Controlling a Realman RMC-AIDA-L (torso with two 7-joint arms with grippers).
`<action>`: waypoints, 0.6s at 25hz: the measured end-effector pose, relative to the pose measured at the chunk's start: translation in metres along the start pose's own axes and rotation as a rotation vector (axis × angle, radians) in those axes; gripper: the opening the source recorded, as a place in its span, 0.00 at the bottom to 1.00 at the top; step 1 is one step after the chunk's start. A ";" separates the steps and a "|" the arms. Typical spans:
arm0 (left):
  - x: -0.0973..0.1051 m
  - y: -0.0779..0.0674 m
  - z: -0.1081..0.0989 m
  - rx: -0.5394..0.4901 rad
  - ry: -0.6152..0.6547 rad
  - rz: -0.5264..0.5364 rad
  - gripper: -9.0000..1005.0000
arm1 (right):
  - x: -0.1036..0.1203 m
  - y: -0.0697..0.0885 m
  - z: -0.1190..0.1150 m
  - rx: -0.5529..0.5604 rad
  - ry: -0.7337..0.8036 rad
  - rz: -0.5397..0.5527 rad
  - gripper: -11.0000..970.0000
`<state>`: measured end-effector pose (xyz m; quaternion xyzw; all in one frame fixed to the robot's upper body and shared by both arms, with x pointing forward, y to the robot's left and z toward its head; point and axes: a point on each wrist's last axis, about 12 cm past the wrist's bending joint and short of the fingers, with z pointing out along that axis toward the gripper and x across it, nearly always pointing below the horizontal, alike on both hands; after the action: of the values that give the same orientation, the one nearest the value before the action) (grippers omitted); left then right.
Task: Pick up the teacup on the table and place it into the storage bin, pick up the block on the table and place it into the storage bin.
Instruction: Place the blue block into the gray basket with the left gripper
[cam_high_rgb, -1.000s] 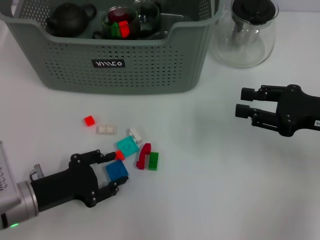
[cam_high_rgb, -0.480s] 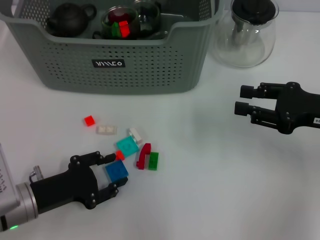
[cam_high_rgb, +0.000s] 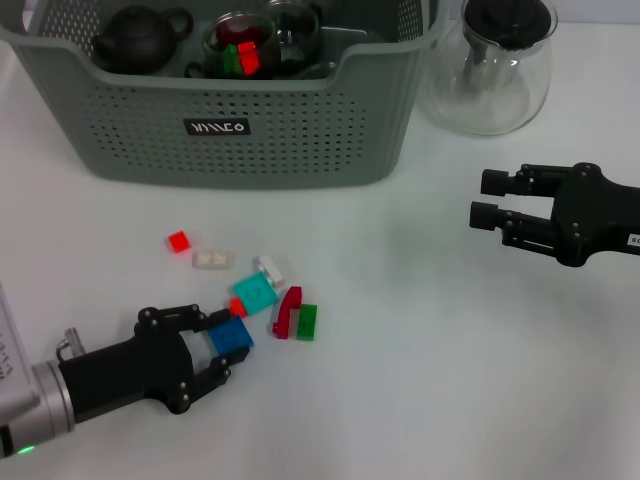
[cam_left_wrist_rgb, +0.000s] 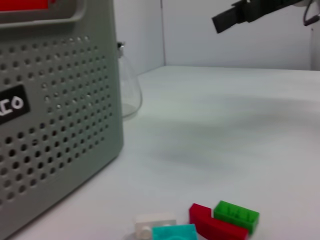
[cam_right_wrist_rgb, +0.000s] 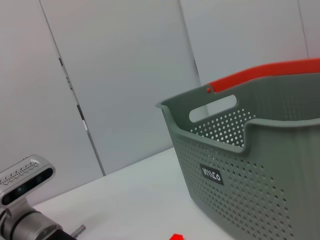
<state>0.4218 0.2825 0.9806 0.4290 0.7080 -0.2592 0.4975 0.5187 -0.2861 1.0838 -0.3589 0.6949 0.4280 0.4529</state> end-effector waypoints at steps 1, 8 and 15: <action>0.000 0.001 -0.001 -0.011 -0.003 -0.005 0.57 | 0.000 0.000 0.000 0.000 0.000 0.002 0.53; -0.004 0.011 -0.012 -0.035 -0.005 -0.114 0.41 | -0.001 0.000 0.000 -0.005 -0.001 0.004 0.53; -0.039 0.033 -0.045 0.032 -0.157 -0.277 0.41 | -0.002 -0.001 0.001 -0.004 0.000 -0.002 0.53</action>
<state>0.4333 0.3213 1.0350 0.3135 0.7150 -0.3693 0.5041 0.5203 -0.2855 1.0857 -0.3605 0.6937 0.4289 0.4526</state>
